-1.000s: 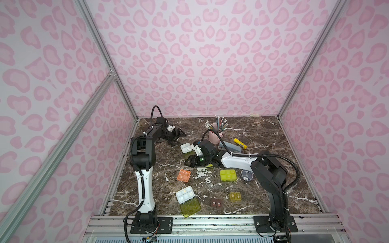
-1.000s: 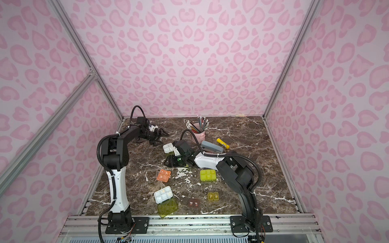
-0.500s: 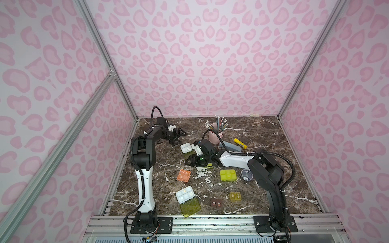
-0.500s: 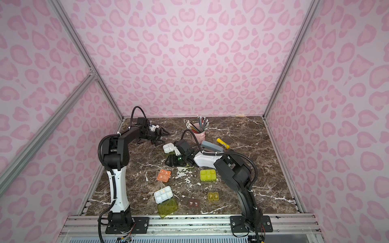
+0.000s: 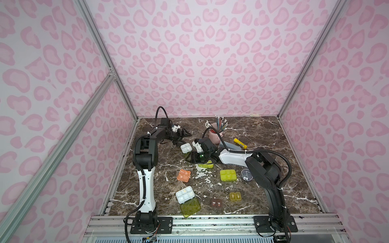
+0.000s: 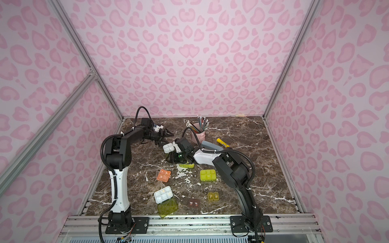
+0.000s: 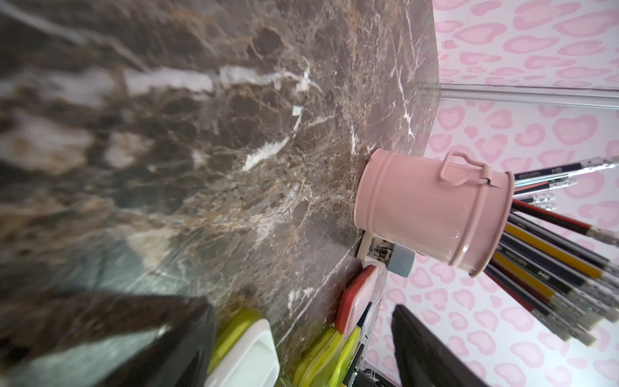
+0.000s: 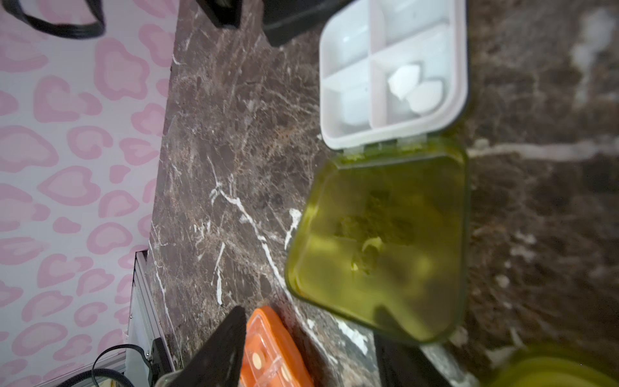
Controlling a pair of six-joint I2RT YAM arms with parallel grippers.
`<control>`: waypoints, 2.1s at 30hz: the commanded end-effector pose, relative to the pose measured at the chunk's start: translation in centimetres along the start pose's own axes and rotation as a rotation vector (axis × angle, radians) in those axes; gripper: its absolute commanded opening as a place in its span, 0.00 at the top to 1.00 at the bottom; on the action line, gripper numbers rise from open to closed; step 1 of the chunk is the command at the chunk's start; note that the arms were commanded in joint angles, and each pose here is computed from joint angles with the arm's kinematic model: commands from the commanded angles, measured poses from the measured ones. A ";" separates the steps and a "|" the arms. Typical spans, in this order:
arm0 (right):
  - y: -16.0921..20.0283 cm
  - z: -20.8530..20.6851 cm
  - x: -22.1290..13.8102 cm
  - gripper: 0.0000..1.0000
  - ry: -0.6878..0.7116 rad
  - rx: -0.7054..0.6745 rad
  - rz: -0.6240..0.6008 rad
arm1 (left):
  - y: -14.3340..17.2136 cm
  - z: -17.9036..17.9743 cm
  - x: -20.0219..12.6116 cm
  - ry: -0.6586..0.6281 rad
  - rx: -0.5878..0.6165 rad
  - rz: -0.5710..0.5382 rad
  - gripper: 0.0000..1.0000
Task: Close pillboxes
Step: Close the lid on the pillbox.
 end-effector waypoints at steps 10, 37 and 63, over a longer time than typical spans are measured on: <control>-1.1 0.2 0.7 0.38 -0.010 -0.015 -0.025 | 3.4 -0.2 0.7 -0.073 -0.012 0.067 0.15; -1.9 1.2 -0.3 0.38 -0.010 -0.036 -0.043 | 4.3 -1.0 1.1 -0.078 0.007 0.081 0.15; -4.0 -2.1 -3.2 0.36 0.041 -0.057 -0.030 | 9.4 -3.1 -8.3 -0.171 -0.034 -0.054 0.01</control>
Point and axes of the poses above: each gripper's point midway between its finger pads, its own x axis out along the fingers, its own z axis along the line the jaws close on, y = z × x, the point moved 3 cm from there along -x, back along the fingers, and after that the axes turned 14 degrees about x, right-handed, at the moved point
